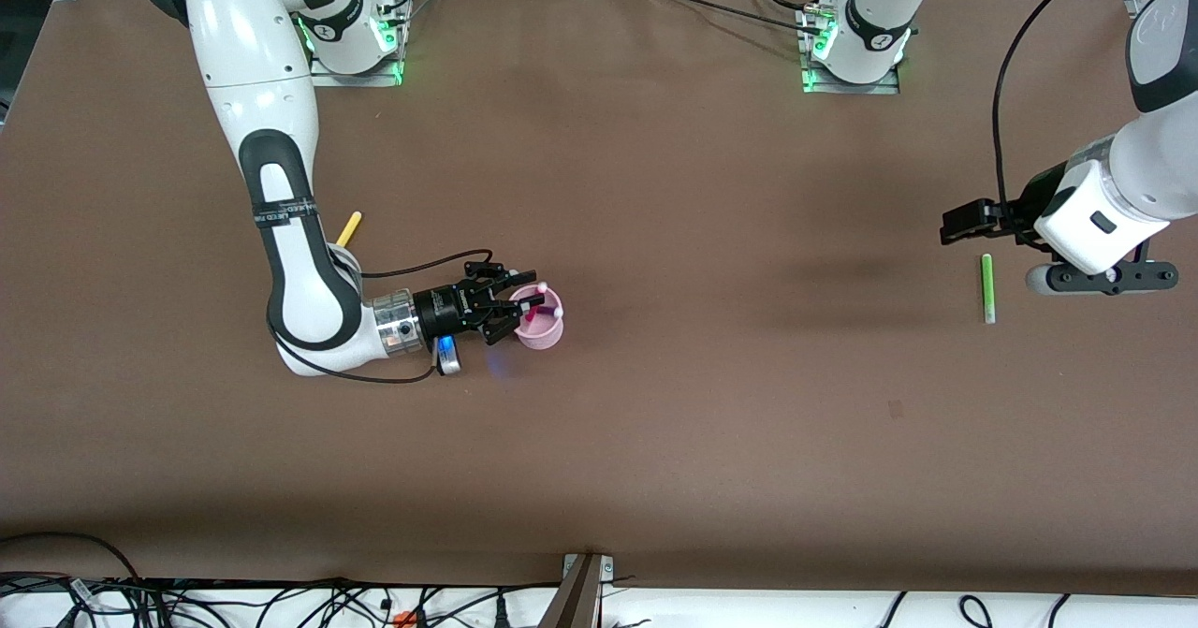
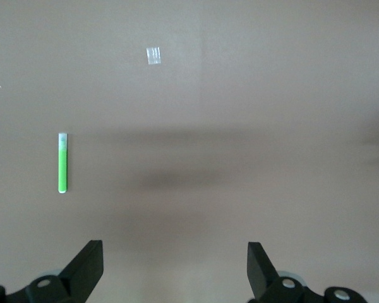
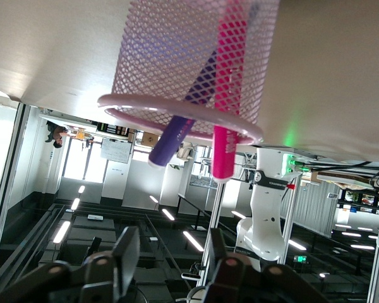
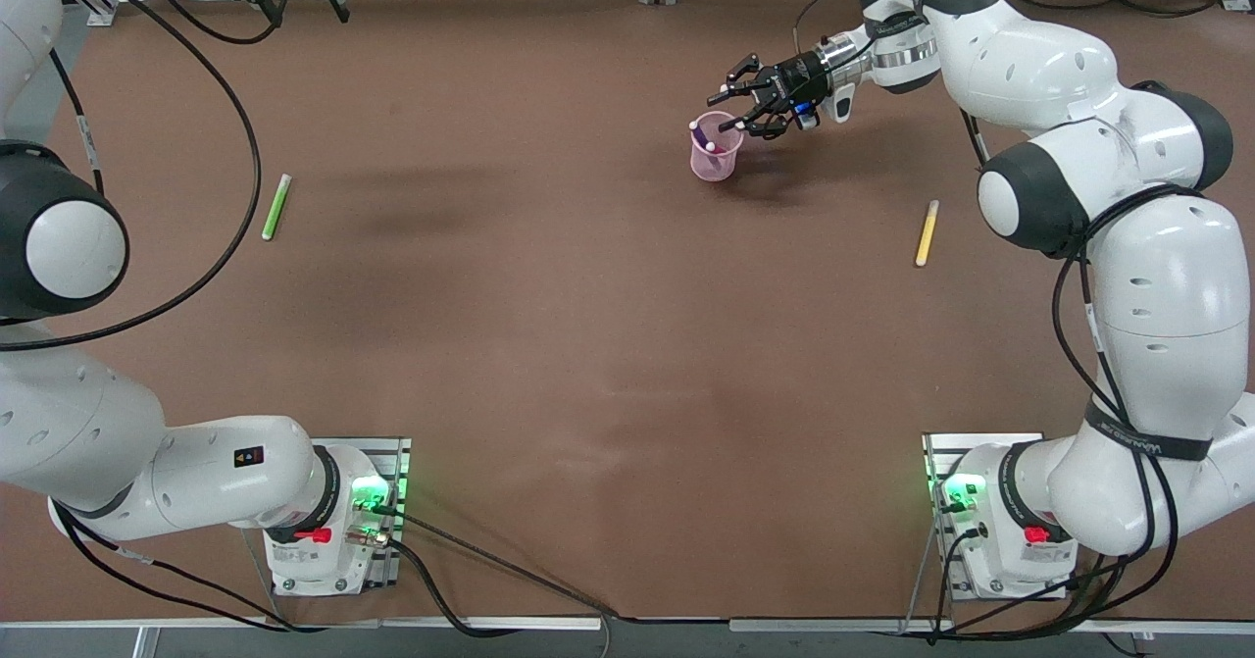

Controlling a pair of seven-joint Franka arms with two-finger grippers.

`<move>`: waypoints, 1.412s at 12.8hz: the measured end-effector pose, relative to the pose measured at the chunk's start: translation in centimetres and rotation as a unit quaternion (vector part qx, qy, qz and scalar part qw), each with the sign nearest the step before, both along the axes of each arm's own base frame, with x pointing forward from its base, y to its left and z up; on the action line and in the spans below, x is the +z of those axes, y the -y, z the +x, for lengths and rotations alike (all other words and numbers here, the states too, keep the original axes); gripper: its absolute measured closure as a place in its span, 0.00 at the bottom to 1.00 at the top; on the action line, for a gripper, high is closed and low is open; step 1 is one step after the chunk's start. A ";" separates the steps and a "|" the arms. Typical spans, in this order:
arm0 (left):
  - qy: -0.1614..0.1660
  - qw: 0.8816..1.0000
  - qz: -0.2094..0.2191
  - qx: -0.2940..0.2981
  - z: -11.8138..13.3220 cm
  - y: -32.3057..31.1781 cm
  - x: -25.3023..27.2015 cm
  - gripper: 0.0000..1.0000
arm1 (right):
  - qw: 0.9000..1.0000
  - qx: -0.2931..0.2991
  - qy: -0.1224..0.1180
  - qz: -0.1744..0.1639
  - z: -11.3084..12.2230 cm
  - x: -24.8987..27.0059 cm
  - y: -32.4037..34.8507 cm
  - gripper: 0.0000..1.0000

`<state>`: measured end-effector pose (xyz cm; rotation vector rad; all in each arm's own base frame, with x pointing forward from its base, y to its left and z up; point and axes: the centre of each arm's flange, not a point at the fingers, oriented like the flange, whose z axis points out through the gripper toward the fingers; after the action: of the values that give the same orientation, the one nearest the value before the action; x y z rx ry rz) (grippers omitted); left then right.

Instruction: Organize pens into pink holder with both arms

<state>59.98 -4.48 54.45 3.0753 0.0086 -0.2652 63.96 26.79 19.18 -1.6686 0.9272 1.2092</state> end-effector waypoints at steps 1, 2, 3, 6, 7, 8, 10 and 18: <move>0.006 1.000 0.005 -0.007 -0.1 -0.5 0.1 0.00 | 1.000 -0.001 0.006 -0.004 0.4 0.4 0.4 0.30; 0.017 1.000 0.017 -0.013 -0.1 -0.9 0.2 0.00 | 1.000 0.000 0.019 -0.013 1.0 1.1 1.2 0.19; 0.025 0.999 0.029 -0.017 0.0 -1.1 0.1 0.00 | 0.999 0.006 0.039 -0.032 1.8 2.4 2.4 0.07; 0.024 0.999 0.032 -0.035 -0.1 -1.3 -0.4 0.00 | 0.988 0.030 0.117 -0.093 4.0 8.8 6.2 0.00; 0.023 0.999 0.031 -0.039 0.0 -1.9 -0.5 0.00 | 0.982 0.042 0.151 -0.110 4.4 11.2 7.4 0.00; 0.023 0.999 0.029 -0.041 0.0 -2.7 -0.5 0.00 | 0.972 0.058 0.185 -0.130 4.6 13.5 8.6 0.00; 0.023 0.999 0.021 -0.036 0.0 -4.4 -0.5 0.00 | 0.945 0.106 0.248 -0.183 4.3 17.5 10.8 0.00; 0.022 0.999 0.016 -0.038 -0.1 -4.6 -0.5 0.00 | 0.723 0.377 0.437 -0.379 -1.7 35.8 14.5 0.00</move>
<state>59.84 0.16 53.94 3.1163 -0.1087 -0.2036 62.23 12.31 55.01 -3.0606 0.0422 0.2408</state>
